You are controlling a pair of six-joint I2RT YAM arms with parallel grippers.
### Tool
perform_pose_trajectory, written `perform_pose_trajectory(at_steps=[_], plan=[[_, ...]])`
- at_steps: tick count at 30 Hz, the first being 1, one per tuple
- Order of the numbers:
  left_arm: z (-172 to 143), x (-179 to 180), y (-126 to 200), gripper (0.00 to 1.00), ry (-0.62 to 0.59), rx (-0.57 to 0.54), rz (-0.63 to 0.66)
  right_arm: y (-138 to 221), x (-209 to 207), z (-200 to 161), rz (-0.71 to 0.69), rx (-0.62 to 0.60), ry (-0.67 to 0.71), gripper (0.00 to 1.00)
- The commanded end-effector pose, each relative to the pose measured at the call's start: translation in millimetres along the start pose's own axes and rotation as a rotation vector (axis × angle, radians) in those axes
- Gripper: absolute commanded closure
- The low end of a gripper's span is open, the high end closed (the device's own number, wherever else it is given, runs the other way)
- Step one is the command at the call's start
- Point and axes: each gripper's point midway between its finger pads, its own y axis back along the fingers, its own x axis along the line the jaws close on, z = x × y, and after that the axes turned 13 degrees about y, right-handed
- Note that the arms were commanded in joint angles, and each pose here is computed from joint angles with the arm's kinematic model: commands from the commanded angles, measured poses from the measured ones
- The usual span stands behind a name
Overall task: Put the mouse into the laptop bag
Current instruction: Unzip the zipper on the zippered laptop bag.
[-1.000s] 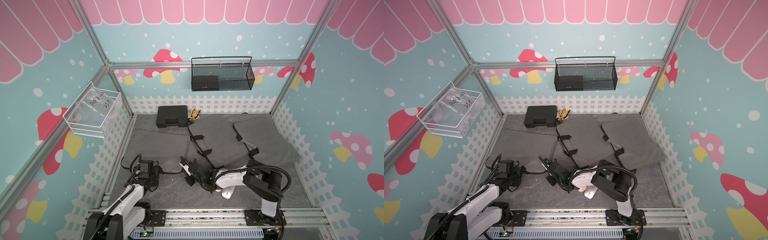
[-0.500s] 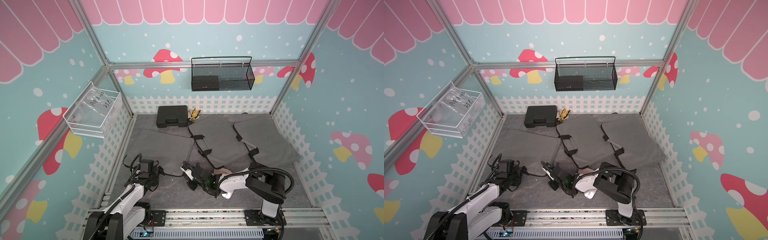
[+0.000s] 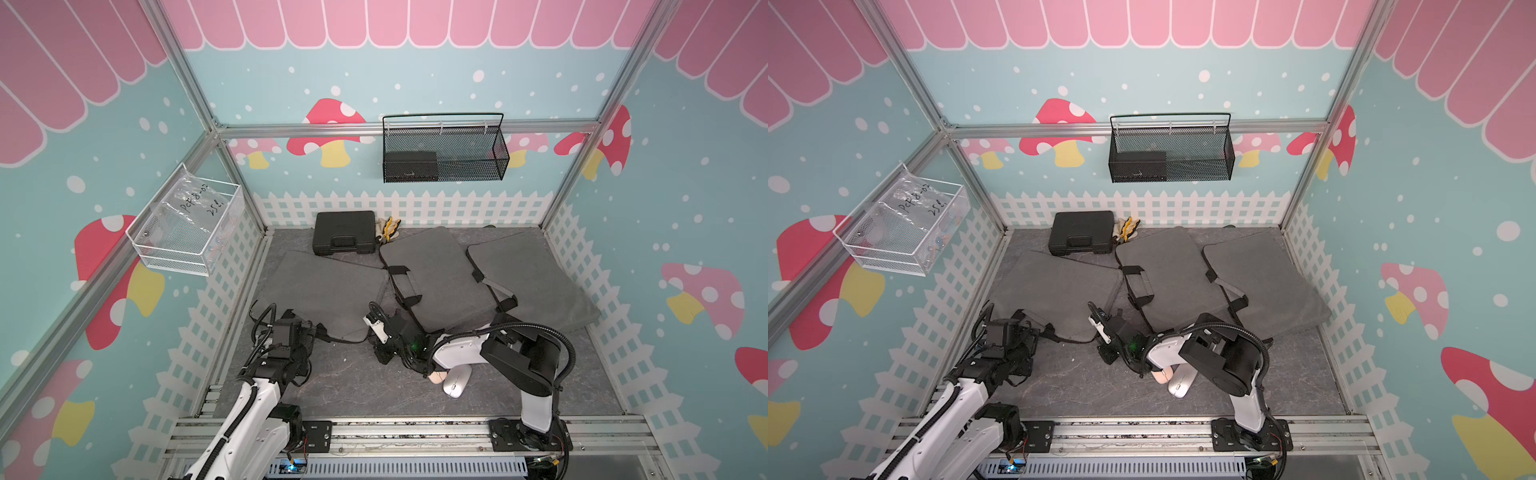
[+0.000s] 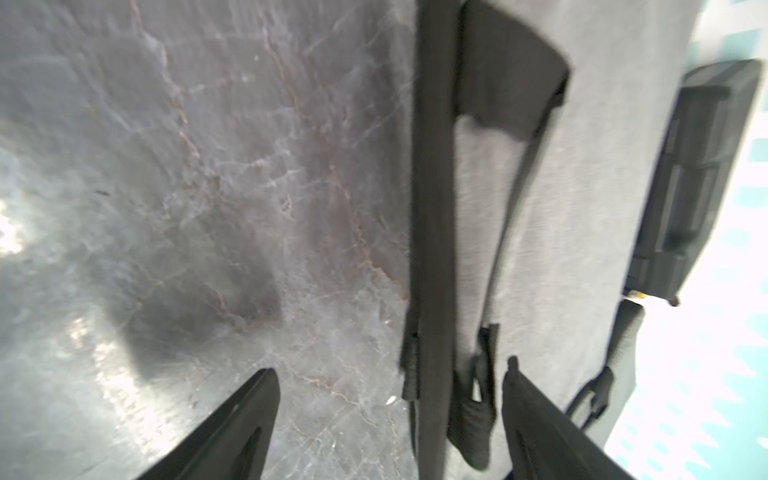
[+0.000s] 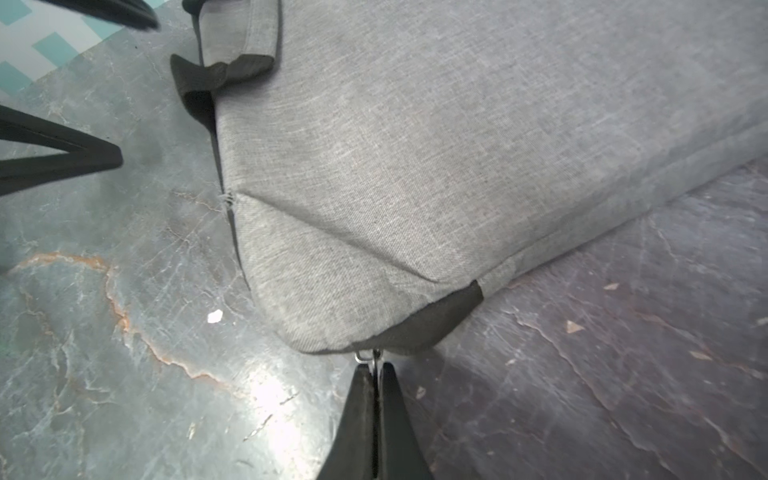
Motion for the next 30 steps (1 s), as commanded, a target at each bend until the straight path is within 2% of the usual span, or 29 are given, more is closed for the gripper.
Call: perform_pose_trajectory(at_steps=[1,4,10,12,13,14,15,16,18,19,29,30], plan=[[6.5,0.6,-3.7,0.12,0.005,-0.035,-0.043,3.5,-1.8,-11.1,0.004,0.010,-0.011,1.00],[2.3,-10.5,-16.0,0.11,0.017,-0.014,-0.121,3.8,-0.6,-13.3,0.012,0.012,-0.014,1.00],[-5.2,-20.6,-39.0,0.11,-0.003,0.010,-0.102,4.0,2.4,-14.4,0.026,0.013,-0.015,1.00],[-8.3,-22.3,-47.4,0.16,-0.008,0.024,-0.092,11.2,2.3,-2.5,0.024,-0.013,-0.009,1.00],[-11.4,-24.8,-50.9,0.26,-0.017,0.039,-0.093,11.8,1.7,-2.3,0.017,-0.011,-0.005,1.00],[-14.2,-27.4,-53.4,0.41,-0.026,0.052,-0.093,12.5,1.2,-2.4,0.011,-0.007,0.000,1.00],[-17.4,-29.5,-55.3,0.65,-0.037,0.067,-0.088,13.1,1.8,-2.7,0.005,-0.002,0.008,1.00],[-19.3,-29.2,-56.9,0.82,-0.041,0.075,-0.073,13.7,3.2,-3.7,0.005,0.002,0.015,1.00],[-20.6,-27.6,-58.5,0.97,-0.048,0.080,-0.047,14.2,7.5,-5.0,0.010,0.010,0.030,1.00],[-19.8,-26.5,-58.7,1.00,-0.049,0.076,-0.036,14.2,10.7,-5.4,0.015,0.013,0.039,1.00],[-12.1,-21.2,-51.0,1.00,-0.038,0.038,-0.035,7.8,61.6,14.2,0.122,-0.011,0.108,1.00],[-11.7,-20.6,-50.7,1.00,-0.034,0.037,-0.037,-1.8,66.1,4.3,0.138,0.015,0.107,1.00]])
